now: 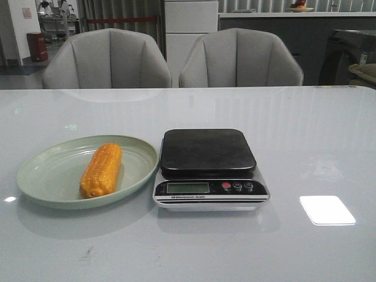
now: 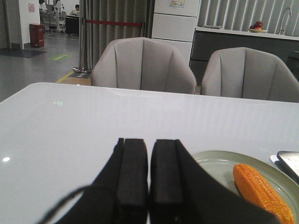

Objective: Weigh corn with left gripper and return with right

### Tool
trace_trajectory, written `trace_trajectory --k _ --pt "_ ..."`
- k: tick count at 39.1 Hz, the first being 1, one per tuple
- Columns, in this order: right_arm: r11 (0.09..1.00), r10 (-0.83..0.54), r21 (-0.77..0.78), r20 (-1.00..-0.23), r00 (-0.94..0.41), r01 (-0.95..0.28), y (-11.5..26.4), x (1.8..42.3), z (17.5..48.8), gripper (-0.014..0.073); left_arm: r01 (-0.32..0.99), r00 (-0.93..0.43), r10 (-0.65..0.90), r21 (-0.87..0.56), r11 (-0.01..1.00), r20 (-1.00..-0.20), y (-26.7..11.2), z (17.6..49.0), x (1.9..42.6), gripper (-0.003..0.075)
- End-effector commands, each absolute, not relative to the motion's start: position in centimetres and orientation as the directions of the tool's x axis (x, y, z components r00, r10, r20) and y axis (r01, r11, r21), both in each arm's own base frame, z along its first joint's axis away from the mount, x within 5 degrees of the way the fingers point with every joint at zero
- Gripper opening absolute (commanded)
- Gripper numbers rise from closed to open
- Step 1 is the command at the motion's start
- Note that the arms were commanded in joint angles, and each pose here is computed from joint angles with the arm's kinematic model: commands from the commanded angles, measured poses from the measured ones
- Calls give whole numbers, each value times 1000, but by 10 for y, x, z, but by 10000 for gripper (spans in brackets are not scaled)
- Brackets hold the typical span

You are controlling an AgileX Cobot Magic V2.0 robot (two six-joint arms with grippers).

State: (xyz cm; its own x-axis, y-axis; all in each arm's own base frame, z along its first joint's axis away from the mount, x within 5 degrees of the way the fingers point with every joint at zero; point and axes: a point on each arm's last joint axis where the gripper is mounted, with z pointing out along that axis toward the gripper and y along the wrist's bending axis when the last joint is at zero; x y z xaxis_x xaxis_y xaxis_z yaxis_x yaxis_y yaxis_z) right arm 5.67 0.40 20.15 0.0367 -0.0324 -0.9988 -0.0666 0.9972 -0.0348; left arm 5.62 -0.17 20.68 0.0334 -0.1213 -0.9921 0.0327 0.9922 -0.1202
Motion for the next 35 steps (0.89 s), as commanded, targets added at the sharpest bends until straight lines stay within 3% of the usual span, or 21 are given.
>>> trace_trajectory --k 1,8,16,26,35 --pt "998 -41 -48 -991 128 -49 3 55 207 157 46 133 -136 -131 990 -982 -1 207 55 114" --pt "998 -41 -48 -991 128 -49 3 55 207 157 58 298 -140 -128 990 -944 0 226 51 114" --pt "998 -41 -48 -991 128 -49 3 55 207 157 70 363 -143 -126 990 -921 0 268 43 114" --pt "998 -41 -48 -991 128 -49 3 55 207 157 61 119 -138 -131 989 -983 -3 322 52 114" --pt "998 -41 -48 -991 128 -49 3 55 207 157 55 -52 -157 -160 986 -986 -5 324 66 114"
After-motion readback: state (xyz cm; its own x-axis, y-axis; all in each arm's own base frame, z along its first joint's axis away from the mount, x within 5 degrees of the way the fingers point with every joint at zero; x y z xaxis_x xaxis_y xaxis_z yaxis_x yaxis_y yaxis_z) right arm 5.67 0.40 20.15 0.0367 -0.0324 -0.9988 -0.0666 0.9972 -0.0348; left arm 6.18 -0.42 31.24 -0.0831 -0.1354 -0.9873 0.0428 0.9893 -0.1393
